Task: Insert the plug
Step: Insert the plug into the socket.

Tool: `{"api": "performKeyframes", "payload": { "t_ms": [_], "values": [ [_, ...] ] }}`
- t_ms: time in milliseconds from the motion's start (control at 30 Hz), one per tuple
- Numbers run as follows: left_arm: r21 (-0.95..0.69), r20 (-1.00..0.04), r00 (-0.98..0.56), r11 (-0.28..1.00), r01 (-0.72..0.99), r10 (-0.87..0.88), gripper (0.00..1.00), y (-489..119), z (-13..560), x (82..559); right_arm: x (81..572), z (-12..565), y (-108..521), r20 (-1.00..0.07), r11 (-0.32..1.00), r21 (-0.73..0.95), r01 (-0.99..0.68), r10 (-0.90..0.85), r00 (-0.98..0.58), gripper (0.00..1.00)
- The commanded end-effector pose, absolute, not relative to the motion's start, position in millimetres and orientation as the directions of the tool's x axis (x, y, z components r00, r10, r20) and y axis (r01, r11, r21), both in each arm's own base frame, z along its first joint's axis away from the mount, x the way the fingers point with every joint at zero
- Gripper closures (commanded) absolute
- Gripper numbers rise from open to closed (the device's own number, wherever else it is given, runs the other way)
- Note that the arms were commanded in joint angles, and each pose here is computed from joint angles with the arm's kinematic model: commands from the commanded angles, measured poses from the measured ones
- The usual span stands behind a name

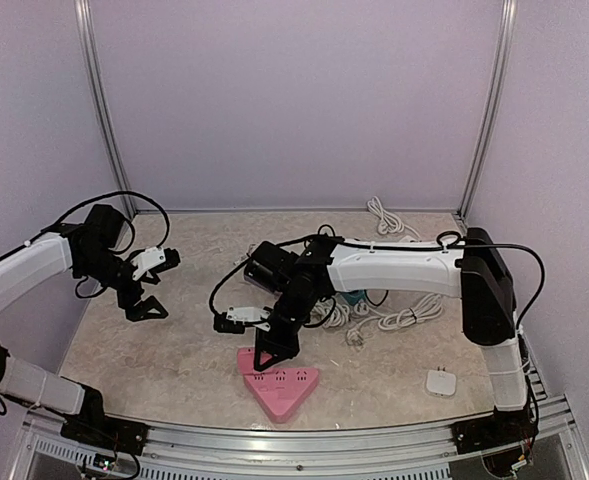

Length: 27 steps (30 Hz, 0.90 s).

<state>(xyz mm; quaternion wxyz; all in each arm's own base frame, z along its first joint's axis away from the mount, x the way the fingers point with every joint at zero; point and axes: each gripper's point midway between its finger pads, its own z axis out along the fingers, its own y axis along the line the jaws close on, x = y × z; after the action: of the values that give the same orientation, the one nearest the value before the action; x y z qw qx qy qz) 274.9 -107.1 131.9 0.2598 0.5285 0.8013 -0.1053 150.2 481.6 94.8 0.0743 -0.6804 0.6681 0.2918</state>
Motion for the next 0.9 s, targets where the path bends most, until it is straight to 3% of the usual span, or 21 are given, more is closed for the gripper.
{"api": "performKeyframes", "payload": {
  "t_ms": [0,567,867],
  "values": [
    [0.086,-0.537,-0.321,0.429,0.899,0.78,0.01,-108,129,276,147,74,479,-0.469,-0.099,0.303,-0.948,-0.881,-0.058,1.0],
    [0.075,-0.539,-0.323,0.426,0.902,0.778,0.01,-109,129,277,149,59,473,-0.445,-0.08,0.316,-0.945,-0.893,-0.073,1.0],
    [0.075,-0.539,-0.322,0.426,0.902,0.778,0.01,-109,129,277,150,9,450,-0.329,-0.045,0.209,-0.977,-0.944,-0.027,1.0]
  ]
}}
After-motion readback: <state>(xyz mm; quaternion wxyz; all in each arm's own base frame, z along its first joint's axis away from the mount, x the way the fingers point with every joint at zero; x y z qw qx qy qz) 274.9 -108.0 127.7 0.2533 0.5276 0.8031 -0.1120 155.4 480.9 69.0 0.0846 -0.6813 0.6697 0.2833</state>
